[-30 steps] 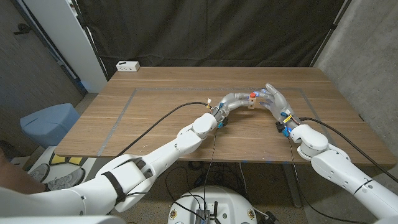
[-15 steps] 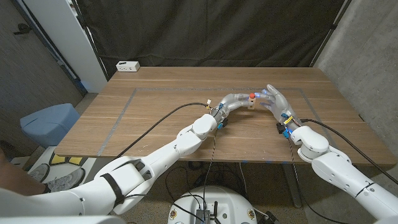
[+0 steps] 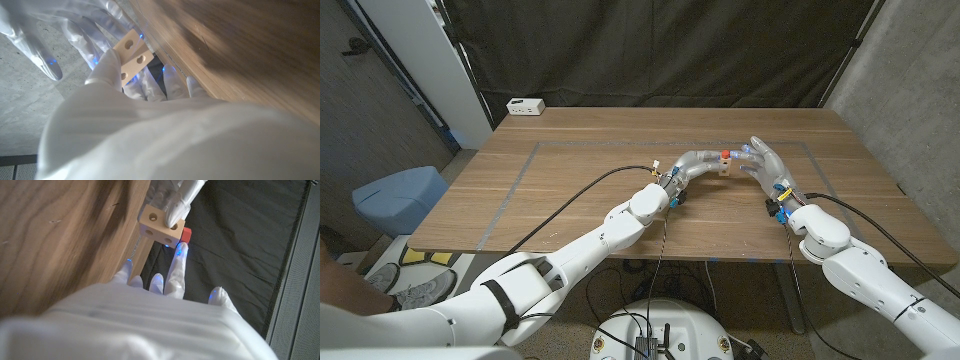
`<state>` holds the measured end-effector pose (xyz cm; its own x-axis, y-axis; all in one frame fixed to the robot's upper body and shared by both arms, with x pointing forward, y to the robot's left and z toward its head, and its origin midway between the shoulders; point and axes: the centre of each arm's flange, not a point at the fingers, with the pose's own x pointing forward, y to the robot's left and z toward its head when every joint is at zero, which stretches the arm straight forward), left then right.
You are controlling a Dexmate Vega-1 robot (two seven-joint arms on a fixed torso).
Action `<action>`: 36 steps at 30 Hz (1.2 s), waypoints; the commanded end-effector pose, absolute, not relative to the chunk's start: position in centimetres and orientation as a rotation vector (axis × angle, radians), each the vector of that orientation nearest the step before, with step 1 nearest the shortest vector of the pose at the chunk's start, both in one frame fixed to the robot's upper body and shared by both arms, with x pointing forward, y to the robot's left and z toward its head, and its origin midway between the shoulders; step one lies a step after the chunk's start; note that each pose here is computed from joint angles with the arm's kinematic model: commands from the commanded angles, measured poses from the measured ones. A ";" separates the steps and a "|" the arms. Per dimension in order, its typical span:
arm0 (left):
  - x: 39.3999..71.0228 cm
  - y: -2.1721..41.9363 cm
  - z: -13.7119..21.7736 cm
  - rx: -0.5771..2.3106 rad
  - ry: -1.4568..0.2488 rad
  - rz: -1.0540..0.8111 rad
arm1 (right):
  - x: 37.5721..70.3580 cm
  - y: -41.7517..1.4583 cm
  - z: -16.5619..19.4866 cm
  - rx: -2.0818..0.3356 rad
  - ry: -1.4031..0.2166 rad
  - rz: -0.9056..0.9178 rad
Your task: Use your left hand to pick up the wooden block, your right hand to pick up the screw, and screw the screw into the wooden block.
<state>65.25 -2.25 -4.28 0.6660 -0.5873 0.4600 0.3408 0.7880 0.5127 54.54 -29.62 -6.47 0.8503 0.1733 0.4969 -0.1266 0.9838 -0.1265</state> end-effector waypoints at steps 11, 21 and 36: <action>65.2 -2.5 -4.3 0.411 -0.655 -0.546 | 54.0 -29.8 -6.8 -0.084 -0.535 0.154; 65.2 -2.5 -4.2 0.412 -0.654 -0.546 | 54.0 -29.8 -6.9 -0.075 -0.545 0.183; 65.1 -2.3 -4.4 0.409 -0.657 -0.541 | 53.6 -30.0 -7.0 -0.069 -0.544 0.151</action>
<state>65.19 -2.40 -4.27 0.6634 -0.5923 0.4573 0.3418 0.7835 0.5190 54.01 -29.82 -6.84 0.8404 0.1866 0.5088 -0.1470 0.9821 -0.1174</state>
